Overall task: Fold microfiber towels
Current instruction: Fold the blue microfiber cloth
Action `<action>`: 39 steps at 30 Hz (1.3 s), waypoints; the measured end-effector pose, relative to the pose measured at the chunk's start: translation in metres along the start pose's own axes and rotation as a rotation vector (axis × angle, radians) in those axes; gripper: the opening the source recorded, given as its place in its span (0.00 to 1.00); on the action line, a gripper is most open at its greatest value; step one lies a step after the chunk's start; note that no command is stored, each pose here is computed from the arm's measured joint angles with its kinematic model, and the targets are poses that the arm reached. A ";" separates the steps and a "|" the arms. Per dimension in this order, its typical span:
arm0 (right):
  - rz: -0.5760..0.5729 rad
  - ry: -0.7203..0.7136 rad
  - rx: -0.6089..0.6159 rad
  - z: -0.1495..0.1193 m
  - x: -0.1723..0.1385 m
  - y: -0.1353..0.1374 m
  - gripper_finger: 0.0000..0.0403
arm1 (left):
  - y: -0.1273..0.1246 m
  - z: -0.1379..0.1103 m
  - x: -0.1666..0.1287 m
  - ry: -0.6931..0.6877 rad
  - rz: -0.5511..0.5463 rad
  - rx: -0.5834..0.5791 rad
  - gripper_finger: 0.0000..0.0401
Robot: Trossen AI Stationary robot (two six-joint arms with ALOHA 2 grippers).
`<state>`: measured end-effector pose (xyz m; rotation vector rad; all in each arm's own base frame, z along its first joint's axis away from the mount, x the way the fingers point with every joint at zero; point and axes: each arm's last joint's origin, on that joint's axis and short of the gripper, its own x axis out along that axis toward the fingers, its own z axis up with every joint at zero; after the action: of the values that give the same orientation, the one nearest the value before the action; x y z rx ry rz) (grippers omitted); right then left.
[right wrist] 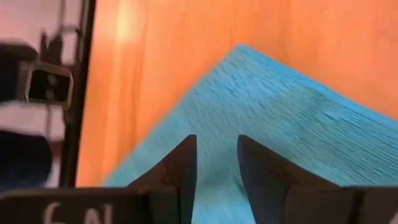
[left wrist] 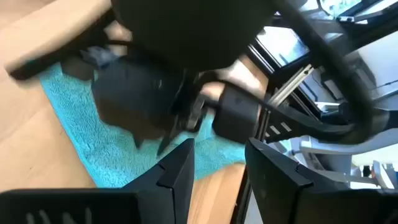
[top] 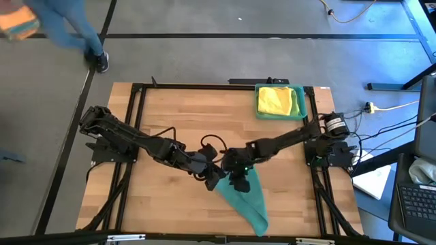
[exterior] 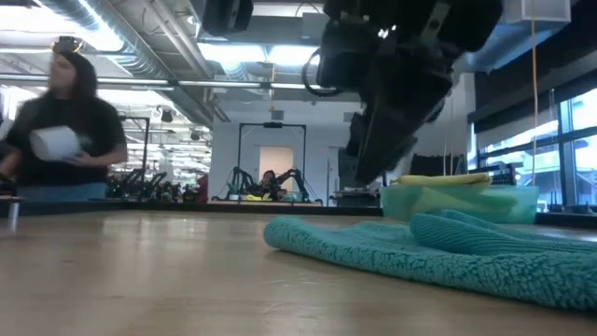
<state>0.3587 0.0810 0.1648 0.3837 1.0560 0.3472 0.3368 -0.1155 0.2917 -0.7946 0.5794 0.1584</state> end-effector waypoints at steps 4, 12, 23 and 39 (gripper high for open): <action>-0.064 0.137 -0.052 0.001 -0.034 -0.003 0.29 | 0.000 0.000 0.000 0.003 0.001 0.001 0.34; -0.024 0.250 -0.012 -0.071 -0.102 0.009 0.29 | 0.006 -0.002 0.009 -0.014 0.062 0.041 0.34; 0.033 -0.116 0.256 -0.147 -0.167 0.025 0.29 | 0.056 -0.003 0.112 0.158 -0.053 -0.120 0.34; 0.082 -0.317 0.313 -0.179 -0.199 0.039 0.29 | 0.117 0.024 0.148 0.327 -0.182 -0.060 0.34</action>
<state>0.1062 0.0496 0.2574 0.7392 0.7835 0.1847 0.4304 -0.0281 0.1510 -0.9346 0.8087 -0.1252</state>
